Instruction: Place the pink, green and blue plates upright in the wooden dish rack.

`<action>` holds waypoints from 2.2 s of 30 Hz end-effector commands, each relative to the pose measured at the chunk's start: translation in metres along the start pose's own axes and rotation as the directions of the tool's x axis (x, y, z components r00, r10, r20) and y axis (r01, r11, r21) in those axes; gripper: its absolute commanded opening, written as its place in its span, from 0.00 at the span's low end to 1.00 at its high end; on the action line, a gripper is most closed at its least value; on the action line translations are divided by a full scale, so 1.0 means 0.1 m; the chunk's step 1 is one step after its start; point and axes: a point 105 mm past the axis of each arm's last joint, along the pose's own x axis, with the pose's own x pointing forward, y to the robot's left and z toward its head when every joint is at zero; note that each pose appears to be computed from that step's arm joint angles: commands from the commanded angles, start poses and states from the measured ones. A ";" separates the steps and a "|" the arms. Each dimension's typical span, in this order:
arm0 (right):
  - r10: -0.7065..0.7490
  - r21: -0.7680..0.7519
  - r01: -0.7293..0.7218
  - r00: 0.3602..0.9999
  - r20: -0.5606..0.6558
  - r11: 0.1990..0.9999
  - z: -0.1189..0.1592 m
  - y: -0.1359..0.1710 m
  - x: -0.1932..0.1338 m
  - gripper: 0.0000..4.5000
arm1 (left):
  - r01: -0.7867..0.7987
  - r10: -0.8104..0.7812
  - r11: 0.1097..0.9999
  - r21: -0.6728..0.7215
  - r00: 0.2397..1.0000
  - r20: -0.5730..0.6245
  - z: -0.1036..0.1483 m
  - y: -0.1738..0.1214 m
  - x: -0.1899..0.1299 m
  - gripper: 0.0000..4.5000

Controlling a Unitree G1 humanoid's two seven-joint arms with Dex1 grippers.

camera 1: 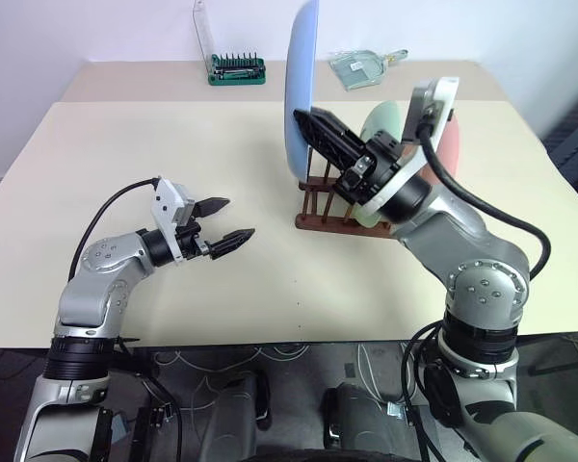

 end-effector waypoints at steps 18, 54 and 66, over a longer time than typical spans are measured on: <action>-0.103 0.124 0.097 0.994 0.038 0.988 0.02 -0.26 -0.16 0.01 | 0.032 -0.034 0.999 0.040 0.999 0.032 0.15 -0.05 0.00 1.00; -0.092 -0.008 0.091 0.995 -0.038 0.996 0.05 -0.31 -0.12 0.98 | 0.022 -0.023 0.999 0.042 0.999 0.028 0.10 -0.06 0.01 1.00; -0.035 -0.412 -0.009 0.994 -0.100 0.911 0.42 -0.14 -0.33 0.98 | 0.019 -0.020 0.999 0.036 0.999 0.029 0.08 -0.06 0.01 1.00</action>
